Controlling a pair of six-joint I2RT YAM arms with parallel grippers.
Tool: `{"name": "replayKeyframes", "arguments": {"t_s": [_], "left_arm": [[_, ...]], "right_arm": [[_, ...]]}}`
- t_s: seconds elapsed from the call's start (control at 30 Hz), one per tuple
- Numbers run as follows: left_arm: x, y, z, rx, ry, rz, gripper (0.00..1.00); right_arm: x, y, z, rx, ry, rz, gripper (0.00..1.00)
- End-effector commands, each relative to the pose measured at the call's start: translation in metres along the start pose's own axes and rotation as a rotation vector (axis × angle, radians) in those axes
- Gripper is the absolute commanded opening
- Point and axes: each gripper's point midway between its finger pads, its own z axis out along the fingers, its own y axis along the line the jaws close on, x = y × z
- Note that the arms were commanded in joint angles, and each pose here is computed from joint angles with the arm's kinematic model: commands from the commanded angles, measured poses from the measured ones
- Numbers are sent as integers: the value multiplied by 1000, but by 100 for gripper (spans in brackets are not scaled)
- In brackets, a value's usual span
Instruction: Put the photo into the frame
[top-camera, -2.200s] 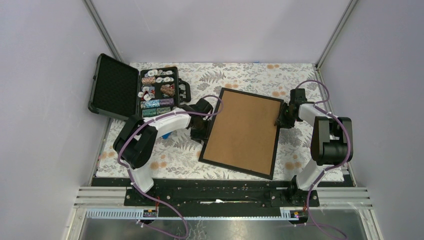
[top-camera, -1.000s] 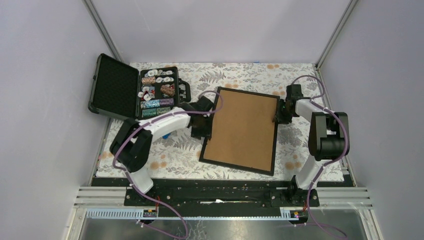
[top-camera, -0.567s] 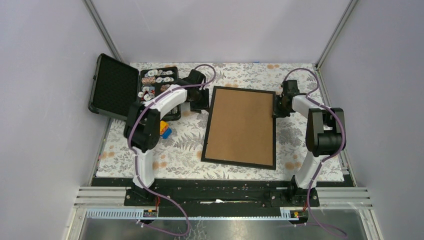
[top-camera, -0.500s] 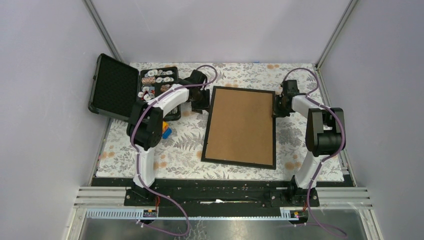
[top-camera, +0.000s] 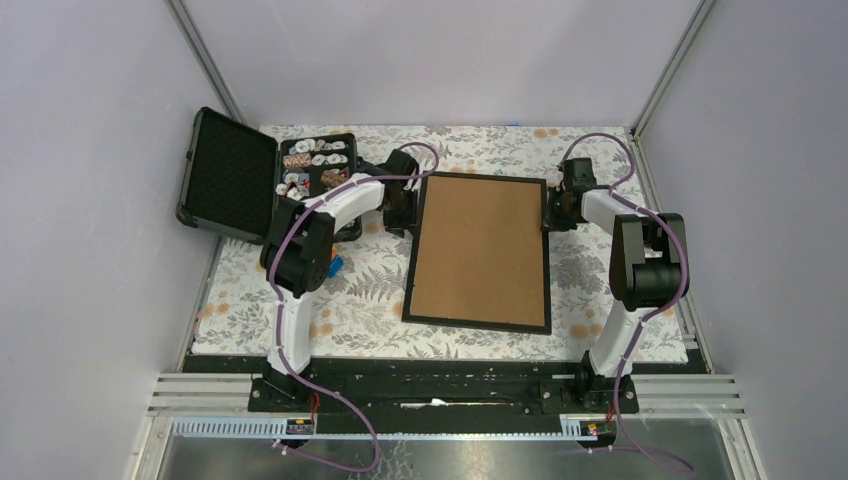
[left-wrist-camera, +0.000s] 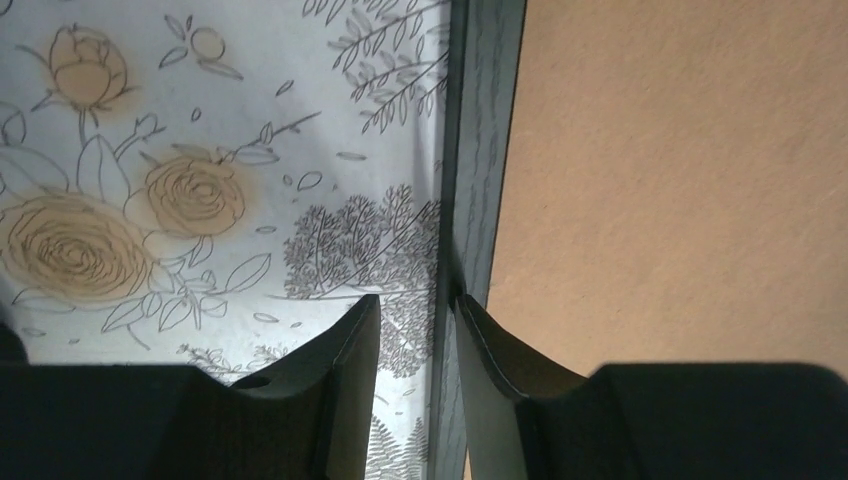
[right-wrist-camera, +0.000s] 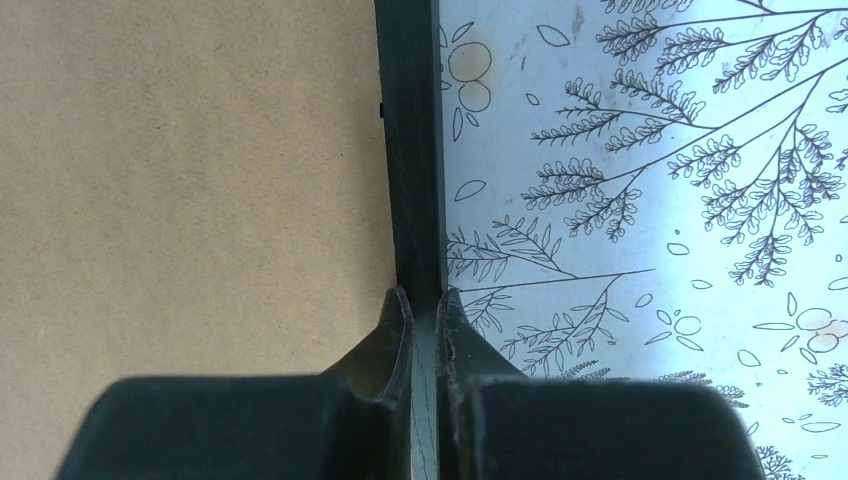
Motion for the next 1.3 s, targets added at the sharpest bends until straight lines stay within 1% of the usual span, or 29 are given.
{"name": "replayKeyframes", "arguments": {"t_s": [0.0, 0.17, 0.63, 0.93, 1.27], "left_arm": [[-6, 3, -21, -18, -64, 32, 38], [12, 6, -15, -8, -24, 21, 37], [23, -10, -1, -2, 1, 47, 37], [28, -6, 8, -36, 12, 51, 37], [51, -26, 25, -32, 61, 74, 35]], "right_arm": [[48, 3, 23, -2, 156, -2, 0], [50, 3, 22, 3, 163, -4, 0], [50, 3, 20, -1, 162, -6, 0], [52, 4, 21, -4, 168, -4, 0], [53, 7, 21, -10, 171, -8, 0]]}}
